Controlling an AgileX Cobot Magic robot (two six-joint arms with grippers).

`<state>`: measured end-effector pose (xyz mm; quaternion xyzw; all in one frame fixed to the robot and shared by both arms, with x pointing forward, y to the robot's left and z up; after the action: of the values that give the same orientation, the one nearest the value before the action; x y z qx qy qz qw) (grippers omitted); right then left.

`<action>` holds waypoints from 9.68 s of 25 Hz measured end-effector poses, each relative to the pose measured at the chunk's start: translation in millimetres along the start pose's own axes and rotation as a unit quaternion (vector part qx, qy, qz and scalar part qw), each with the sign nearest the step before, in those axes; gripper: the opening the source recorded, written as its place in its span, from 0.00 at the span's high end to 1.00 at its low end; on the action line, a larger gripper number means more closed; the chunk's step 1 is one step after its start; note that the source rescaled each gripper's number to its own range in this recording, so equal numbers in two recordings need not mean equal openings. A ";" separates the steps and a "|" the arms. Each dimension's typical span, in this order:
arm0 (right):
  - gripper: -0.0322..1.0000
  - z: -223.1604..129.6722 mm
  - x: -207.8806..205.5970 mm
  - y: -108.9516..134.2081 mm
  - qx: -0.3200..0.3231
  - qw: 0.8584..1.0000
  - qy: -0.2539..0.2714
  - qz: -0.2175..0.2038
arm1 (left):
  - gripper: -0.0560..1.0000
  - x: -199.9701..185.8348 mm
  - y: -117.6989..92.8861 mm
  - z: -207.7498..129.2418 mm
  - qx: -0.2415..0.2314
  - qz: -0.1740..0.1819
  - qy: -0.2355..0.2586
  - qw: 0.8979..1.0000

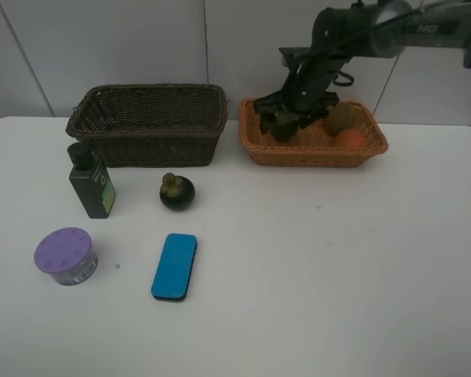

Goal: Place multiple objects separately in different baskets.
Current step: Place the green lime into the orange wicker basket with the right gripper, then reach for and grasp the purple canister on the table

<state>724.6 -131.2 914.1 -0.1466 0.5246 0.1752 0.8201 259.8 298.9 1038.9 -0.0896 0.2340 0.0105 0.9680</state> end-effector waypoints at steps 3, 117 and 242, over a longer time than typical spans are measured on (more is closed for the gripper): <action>0.01 -0.7 0.0 0.1 0.000 1.000 0.003 0.000 | 0.95 0.0 0.0 0.0 0.000 0.000 0.000 1.000; 0.00 -395.1 -322.4 49.2 0.096 0.928 -0.301 -0.199 | 0.95 0.0 0.0 0.0 -0.003 0.000 0.000 1.000; 0.00 -395.1 -322.4 49.2 0.096 0.928 -0.301 -0.199 | 0.02 101.9 -18.9 114.4 0.048 0.005 0.042 0.998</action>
<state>258.0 -297.9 1044.6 -0.1089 0.2272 -0.0073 0.9677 403.3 298.5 1095.8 -0.0427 0.2755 0.0002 0.9604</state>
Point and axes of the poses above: a point on each arm's last joint axis where the gripper is mounted, x pointing out along that axis toward the gripper, y along the wrist's bending axis when the last joint is at zero, z = x × y, the point moved 3 cm from there along x, pointing out along that axis toward the gripper, and after that the axes turned 10 degrees about -x, right-handed, at the moved point
